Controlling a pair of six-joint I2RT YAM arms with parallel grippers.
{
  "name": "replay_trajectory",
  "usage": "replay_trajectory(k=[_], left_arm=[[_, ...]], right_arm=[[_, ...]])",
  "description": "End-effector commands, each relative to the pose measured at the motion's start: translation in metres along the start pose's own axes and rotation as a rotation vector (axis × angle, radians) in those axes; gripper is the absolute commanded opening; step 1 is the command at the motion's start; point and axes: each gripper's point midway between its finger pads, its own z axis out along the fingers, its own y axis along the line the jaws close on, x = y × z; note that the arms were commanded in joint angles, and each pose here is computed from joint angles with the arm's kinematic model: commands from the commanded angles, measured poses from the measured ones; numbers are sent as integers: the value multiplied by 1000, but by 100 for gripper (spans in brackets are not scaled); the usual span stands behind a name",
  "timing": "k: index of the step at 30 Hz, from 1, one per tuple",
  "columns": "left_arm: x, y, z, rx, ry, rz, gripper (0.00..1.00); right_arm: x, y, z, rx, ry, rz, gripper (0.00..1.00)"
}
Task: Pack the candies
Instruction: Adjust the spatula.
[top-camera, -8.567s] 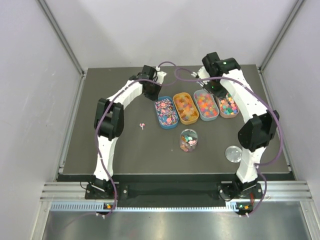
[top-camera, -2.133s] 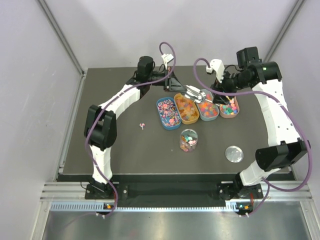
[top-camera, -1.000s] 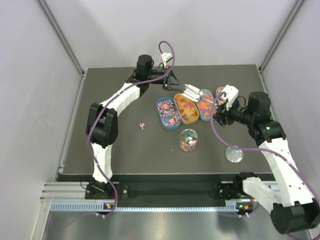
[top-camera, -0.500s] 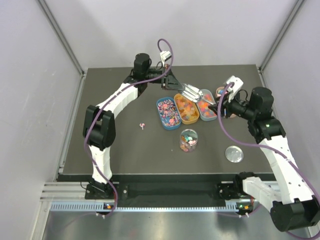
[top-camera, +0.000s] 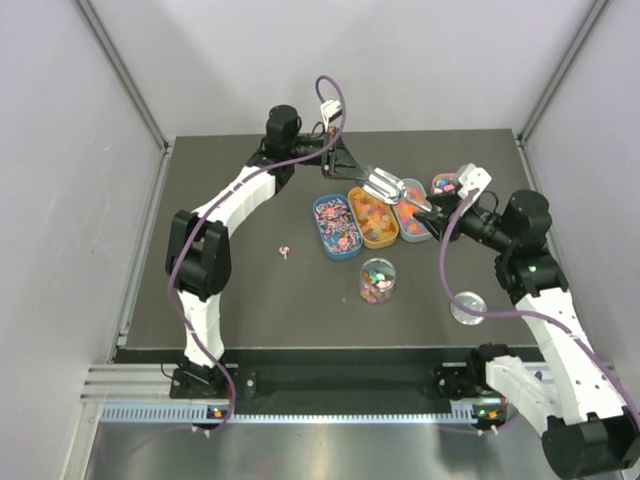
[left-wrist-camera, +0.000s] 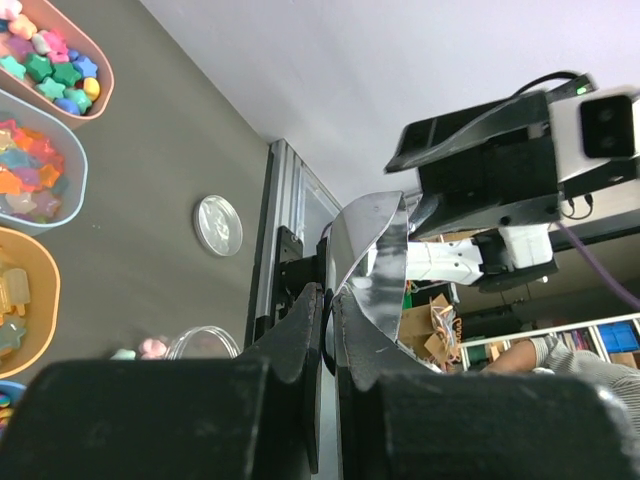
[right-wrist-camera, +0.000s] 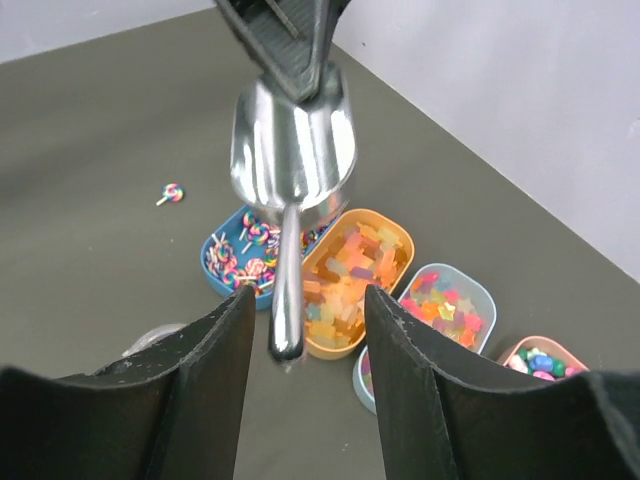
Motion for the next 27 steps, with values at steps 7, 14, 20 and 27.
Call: replay_trajectory(k=[7,14,20,27], left_arm=[[-2,-10,5,49,29,72,0],[10,0,17,60,66,42,0],[8,1,18,69,69,45,0],[6,0,17,71,65,46,0]], right_arm=[[-1,3,5,-44,-112,-210,47],[-24,1,11,-67,-178,-247,44],[-38,5,10,-82,-202,-251,38],[-37,8,12,-100,-186,-249,34]])
